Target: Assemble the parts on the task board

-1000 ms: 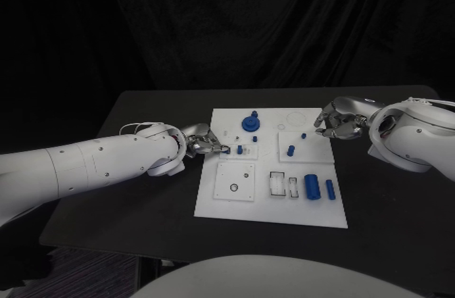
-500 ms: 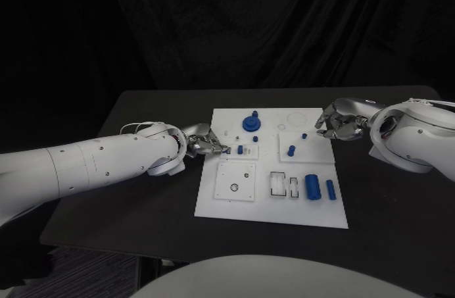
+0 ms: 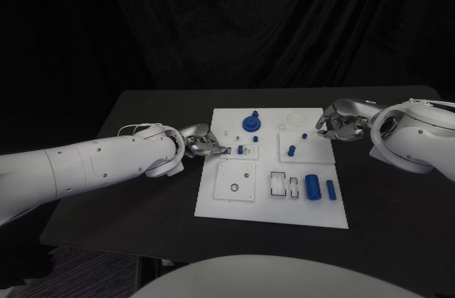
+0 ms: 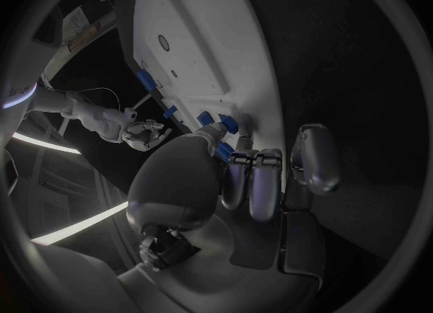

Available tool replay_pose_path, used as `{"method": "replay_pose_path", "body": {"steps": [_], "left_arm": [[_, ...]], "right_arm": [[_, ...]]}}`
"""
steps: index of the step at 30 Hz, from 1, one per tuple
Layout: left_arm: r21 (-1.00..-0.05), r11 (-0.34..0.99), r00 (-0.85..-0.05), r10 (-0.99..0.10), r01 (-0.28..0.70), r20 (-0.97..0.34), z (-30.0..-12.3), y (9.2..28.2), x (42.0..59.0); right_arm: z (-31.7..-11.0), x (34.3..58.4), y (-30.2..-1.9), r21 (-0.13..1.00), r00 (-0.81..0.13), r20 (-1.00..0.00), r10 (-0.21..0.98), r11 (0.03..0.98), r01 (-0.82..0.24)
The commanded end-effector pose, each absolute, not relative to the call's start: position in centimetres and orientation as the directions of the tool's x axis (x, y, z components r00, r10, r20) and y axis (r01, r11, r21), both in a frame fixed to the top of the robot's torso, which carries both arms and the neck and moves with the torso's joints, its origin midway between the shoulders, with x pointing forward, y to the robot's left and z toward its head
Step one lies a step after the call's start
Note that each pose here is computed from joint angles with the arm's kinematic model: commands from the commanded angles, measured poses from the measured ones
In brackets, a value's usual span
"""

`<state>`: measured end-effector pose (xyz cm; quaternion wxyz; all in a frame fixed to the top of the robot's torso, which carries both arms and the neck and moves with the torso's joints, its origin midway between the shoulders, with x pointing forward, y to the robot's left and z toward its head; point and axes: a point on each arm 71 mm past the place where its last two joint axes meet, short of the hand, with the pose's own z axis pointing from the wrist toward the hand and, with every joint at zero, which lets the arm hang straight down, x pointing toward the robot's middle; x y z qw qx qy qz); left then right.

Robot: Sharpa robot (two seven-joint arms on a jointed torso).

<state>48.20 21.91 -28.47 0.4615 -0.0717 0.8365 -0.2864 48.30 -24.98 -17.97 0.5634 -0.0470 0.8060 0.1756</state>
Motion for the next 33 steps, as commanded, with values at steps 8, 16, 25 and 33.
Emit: {"method": "replay_pose_path", "body": {"steps": [8,16,25,33], "left_arm": [[-0.637,0.76,-0.53,-0.489,0.132,-0.693,-28.42,22.11,47.73],[-0.667,0.735,-0.527,-0.522,0.121,-0.671,-28.26,22.15,47.54],[-0.71,0.7,-0.529,-0.578,0.071,-0.622,-28.24,22.16,47.34],[-0.726,0.686,-0.518,-0.603,0.052,-0.606,-28.16,22.25,47.24]], "right_arm": [[-18.17,48.26,-25.15,0.22,-0.372,-0.921,0.113,0.941,-0.257],[-18.21,48.26,-25.16,0.217,-0.376,-0.92,0.11,0.942,-0.256],[-18.25,48.26,-25.15,0.216,-0.379,-0.919,0.108,0.943,-0.254],[-18.29,48.28,-25.18,0.213,-0.383,-0.918,0.105,0.944,-0.252]]}}
